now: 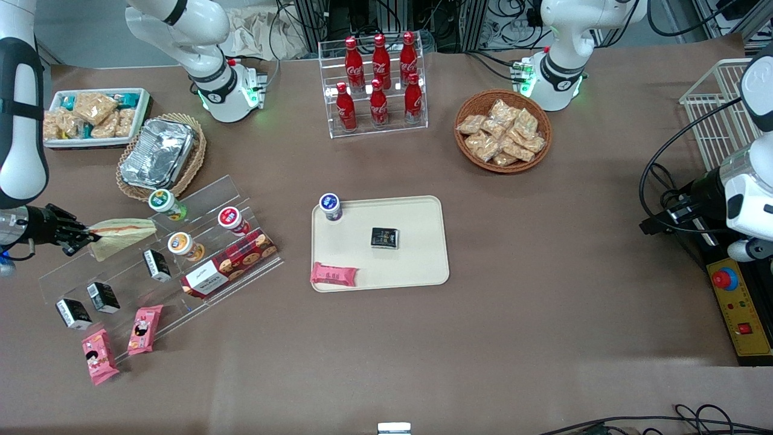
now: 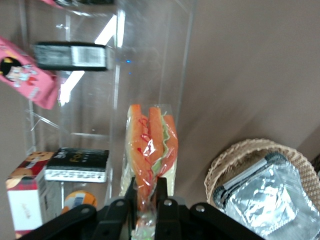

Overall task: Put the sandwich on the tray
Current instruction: 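Lift the sandwich and carry it with the right gripper to the cream tray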

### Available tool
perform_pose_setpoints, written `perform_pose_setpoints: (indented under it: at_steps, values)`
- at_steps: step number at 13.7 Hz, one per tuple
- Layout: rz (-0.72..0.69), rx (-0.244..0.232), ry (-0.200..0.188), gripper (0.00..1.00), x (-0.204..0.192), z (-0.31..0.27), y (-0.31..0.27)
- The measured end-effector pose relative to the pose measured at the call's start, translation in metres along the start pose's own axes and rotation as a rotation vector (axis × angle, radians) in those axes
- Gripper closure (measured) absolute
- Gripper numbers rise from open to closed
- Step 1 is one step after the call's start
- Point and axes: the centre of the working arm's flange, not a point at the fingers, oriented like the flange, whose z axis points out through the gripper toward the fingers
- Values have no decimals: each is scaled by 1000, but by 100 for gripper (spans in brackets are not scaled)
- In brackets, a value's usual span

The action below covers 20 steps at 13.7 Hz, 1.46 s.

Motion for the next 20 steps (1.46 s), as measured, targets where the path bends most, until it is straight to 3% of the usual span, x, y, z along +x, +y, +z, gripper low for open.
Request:
perform_pose_setpoints:
  at_steps: [4, 7, 10, 14, 16, 20]
  values:
    - [-147, 16, 27, 82, -2, -49, -8]
    - [-357, 23, 48, 82, -6, -67, -17]
    - [-558, 43, 102, 82, -23, -94, -47]
    - [-746, 81, 166, 82, -78, -130, -113]
    - [-842, 80, 164, 82, -116, -134, -146]
    - [-1129, 56, 163, 82, -231, -125, -226]
